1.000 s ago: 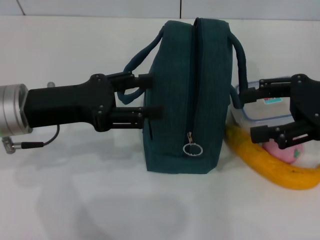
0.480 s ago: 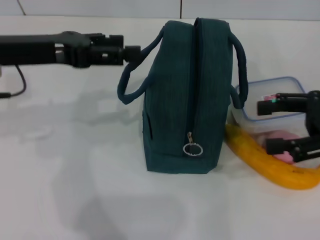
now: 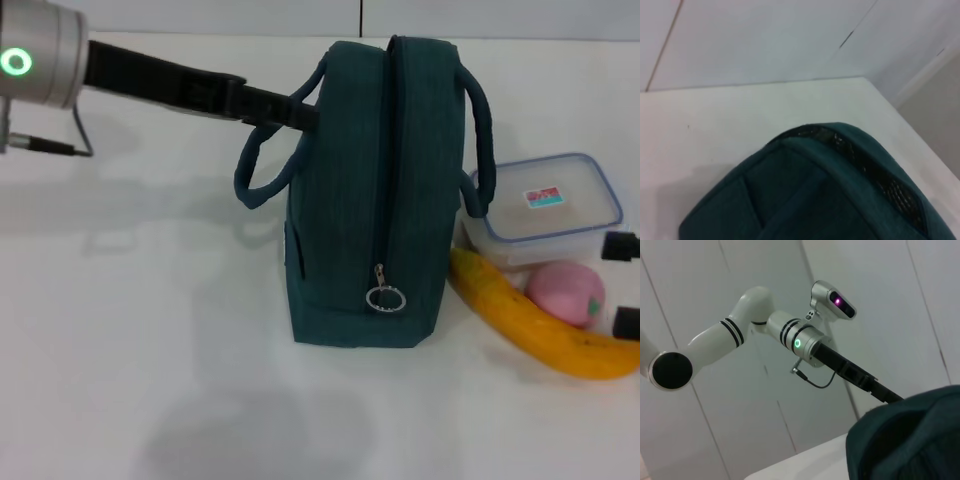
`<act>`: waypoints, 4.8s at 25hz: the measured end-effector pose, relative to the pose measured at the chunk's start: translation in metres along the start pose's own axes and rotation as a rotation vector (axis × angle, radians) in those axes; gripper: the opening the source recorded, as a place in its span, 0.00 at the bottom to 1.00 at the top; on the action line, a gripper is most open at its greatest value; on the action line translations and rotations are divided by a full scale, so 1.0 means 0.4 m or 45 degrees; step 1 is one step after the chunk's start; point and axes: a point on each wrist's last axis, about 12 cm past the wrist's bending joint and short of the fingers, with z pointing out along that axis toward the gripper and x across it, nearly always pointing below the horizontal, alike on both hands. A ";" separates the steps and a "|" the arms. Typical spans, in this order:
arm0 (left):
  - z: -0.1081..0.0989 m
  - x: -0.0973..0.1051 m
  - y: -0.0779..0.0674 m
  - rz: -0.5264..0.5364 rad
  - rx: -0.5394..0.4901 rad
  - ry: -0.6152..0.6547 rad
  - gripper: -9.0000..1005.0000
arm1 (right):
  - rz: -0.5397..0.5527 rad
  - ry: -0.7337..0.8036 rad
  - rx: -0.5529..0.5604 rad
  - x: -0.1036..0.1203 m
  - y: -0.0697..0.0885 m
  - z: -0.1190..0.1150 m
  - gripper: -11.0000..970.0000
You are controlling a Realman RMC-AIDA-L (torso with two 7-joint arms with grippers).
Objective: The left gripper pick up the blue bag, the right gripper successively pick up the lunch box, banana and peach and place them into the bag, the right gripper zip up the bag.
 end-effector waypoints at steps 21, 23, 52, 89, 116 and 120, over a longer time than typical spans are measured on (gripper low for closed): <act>0.081 -0.063 -0.003 -0.053 -0.049 0.118 0.73 | 0.158 -0.048 0.221 0.132 0.018 -0.052 0.89; 0.080 -0.063 -0.003 -0.066 -0.047 0.112 0.63 | 0.187 -0.106 0.287 0.142 0.014 -0.055 0.89; 0.106 -0.052 -0.013 -0.019 -0.026 0.124 0.05 | 1.090 -0.547 0.837 0.212 -0.162 0.020 0.89; 0.115 -0.004 -0.017 -0.048 0.026 0.188 0.06 | 1.126 -0.551 0.772 0.214 -0.154 0.047 0.13; 0.113 0.000 -0.021 -0.046 0.060 0.166 0.06 | 1.768 -1.182 0.483 0.248 -0.082 0.072 0.11; 0.113 0.000 -0.021 -0.045 0.061 0.166 0.06 | 1.759 -1.221 0.465 0.245 -0.079 0.066 0.11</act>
